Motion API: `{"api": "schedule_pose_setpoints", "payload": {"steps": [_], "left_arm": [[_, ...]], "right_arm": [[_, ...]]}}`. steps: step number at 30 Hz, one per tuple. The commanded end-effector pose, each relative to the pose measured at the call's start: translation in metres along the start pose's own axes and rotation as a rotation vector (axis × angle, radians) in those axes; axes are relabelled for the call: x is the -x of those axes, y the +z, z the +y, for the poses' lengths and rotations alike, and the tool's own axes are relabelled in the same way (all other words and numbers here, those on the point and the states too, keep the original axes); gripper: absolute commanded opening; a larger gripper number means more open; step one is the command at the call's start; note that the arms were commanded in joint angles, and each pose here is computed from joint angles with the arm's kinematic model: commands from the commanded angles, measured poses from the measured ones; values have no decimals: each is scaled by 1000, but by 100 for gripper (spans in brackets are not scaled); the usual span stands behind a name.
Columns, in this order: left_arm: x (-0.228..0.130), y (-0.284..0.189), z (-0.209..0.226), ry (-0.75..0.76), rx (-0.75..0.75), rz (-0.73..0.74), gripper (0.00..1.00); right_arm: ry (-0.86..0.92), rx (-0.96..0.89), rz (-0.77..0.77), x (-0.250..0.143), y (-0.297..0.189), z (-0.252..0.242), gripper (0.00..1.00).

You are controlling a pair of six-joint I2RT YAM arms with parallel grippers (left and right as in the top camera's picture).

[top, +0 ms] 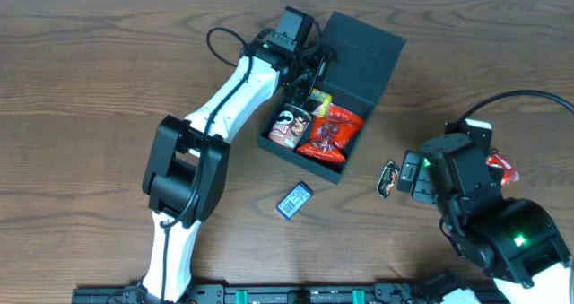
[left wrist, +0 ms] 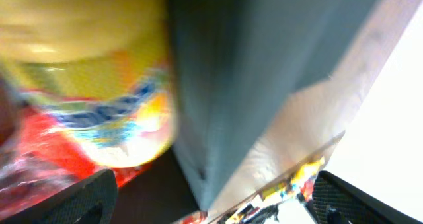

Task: Pack container
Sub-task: 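Lower the Mentos container into the box's back corner and release, then withdraw the left gripper and move the right gripper to the Hello Panda box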

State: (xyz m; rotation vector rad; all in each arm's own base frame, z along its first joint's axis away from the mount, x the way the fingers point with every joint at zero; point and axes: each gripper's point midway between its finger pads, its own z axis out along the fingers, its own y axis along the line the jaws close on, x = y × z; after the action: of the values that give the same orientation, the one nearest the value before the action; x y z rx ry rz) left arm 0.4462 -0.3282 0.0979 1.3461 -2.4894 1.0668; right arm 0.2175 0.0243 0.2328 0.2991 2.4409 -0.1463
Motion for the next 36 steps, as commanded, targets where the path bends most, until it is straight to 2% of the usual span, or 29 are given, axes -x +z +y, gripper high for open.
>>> {"api": "schedule_pose_setpoints", "payload": {"steps": [1, 7, 11, 14, 16, 18, 22, 27, 30, 32, 34, 36], "left_arm": [[-11, -10, -20, 187, -53, 25, 95], [-25, -49, -58, 498, -149, -35, 95], [-15, -107, -61, 719, -83, -267, 95], [-17, -159, -59, 977, -12, -415, 95], [-19, -198, -52, 1077, 58, -523, 95], [-21, -237, -35, 1120, 144, -612, 95], [-20, -297, 13, 1108, 341, -718, 95], [-26, -332, 72, 1085, 514, -665, 95], [-26, -342, 92, 1089, 577, -694, 95], [-29, -347, 98, 1101, 577, -748, 95], [-37, -348, 107, 1139, 542, -787, 95], [-44, -345, 114, 1167, 488, -790, 95]], "right_arm": [[21, -1, -16, 1, -3, -3, 99], [61, 41, -95, 7, -21, -11, 99], [81, 69, -145, 8, -34, -18, 99], [87, 75, -155, 6, -38, -21, 99], [88, 76, -157, 6, -38, -22, 99], [91, 79, -160, 8, -38, -21, 99], [109, 99, -183, 14, -40, -17, 99], [130, 175, -191, 19, -42, -3, 99], [132, 129, -185, 17, -40, -11, 99], [275, 21, -179, 11, -36, -34, 99], [498, -114, -180, 0, -35, -65, 99], [592, -178, -183, -6, -36, -79, 99]]}}
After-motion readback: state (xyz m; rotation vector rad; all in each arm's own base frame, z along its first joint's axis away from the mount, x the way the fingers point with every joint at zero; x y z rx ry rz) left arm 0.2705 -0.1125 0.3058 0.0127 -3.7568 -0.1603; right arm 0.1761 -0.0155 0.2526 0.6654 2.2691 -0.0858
